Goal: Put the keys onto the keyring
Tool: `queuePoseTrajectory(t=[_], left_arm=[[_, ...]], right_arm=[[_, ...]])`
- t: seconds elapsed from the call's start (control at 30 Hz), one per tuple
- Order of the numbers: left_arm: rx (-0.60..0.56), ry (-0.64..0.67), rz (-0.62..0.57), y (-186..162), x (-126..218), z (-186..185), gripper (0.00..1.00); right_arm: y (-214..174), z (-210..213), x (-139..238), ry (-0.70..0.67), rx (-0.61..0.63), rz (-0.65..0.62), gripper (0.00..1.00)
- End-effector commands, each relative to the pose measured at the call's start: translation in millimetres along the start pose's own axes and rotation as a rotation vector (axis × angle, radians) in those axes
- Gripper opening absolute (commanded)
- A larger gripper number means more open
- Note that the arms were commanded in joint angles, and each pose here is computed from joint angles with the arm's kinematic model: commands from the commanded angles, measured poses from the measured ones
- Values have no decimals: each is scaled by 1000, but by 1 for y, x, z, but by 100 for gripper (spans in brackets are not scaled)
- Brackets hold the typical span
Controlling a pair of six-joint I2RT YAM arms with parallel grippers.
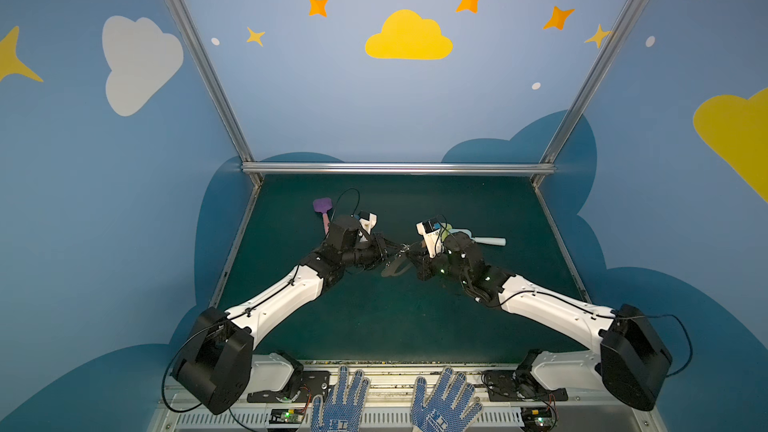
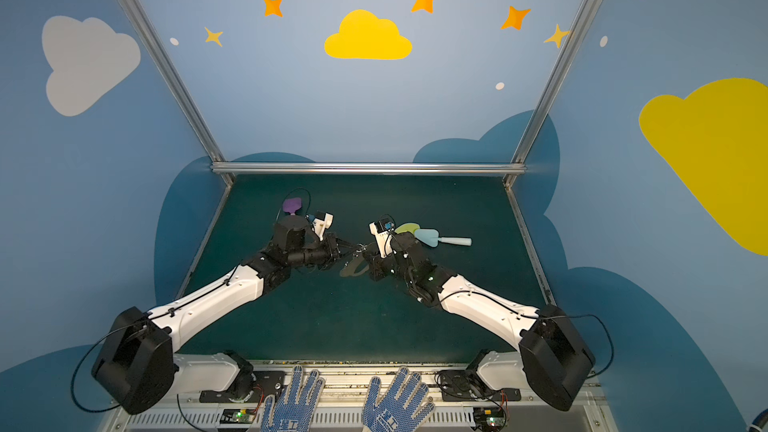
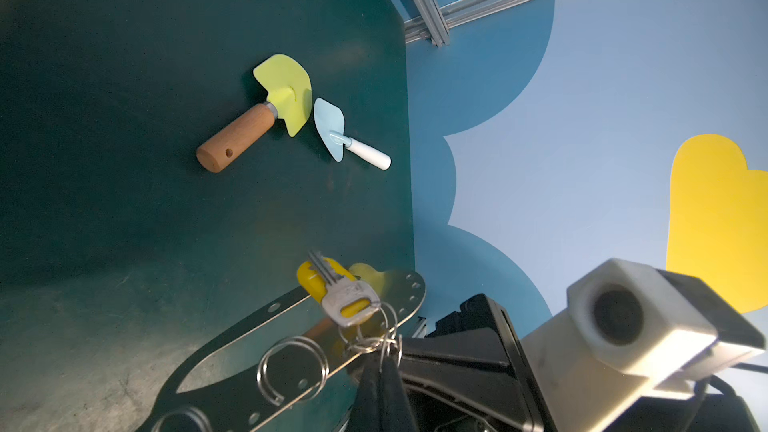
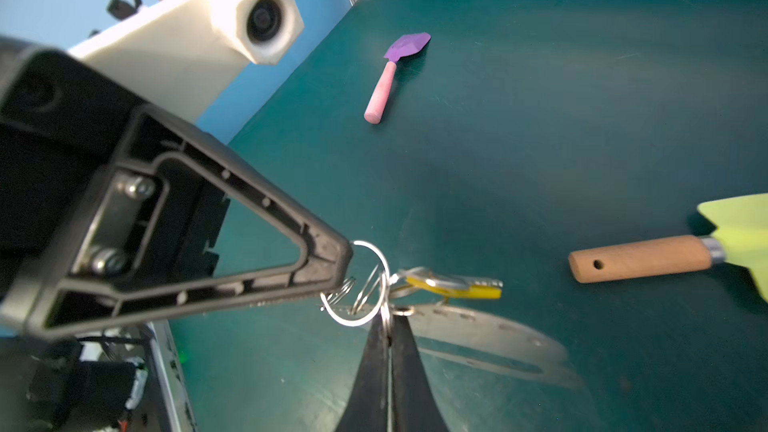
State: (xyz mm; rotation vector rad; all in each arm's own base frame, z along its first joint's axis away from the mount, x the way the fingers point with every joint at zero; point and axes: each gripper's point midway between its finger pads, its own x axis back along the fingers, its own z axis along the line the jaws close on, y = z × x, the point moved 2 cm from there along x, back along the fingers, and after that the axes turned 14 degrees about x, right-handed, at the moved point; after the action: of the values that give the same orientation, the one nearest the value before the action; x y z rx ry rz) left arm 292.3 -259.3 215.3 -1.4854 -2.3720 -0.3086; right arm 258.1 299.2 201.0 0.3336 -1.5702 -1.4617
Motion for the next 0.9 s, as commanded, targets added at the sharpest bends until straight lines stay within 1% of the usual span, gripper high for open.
queuePoseTrajectory(t=[0.0, 0.2, 0.43, 0.57, 0.67, 0.87], left_arm=[[-7, 9, -6, 4, 5, -2, 4], [-15, -5, 19, 5, -1, -8, 4], [-34, -37, 109, -5, -5, -15, 4], [-33, -55, 185, -14, -8, -16, 4], [-39, -52, 246, -23, -13, -16, 4], [-50, -44, 294, -31, -19, -16, 4]], right_arm=[[2, -7, 11, -30, 62, 9, 0], [-8, -1, 10, 9, 69, 53, 0], [-5, -13, 15, -75, 91, 35, 0], [1, -19, 16, -116, 131, 21, 0], [7, -19, 19, -119, 169, -3, 0], [14, -22, 27, -153, 216, -46, 0]])
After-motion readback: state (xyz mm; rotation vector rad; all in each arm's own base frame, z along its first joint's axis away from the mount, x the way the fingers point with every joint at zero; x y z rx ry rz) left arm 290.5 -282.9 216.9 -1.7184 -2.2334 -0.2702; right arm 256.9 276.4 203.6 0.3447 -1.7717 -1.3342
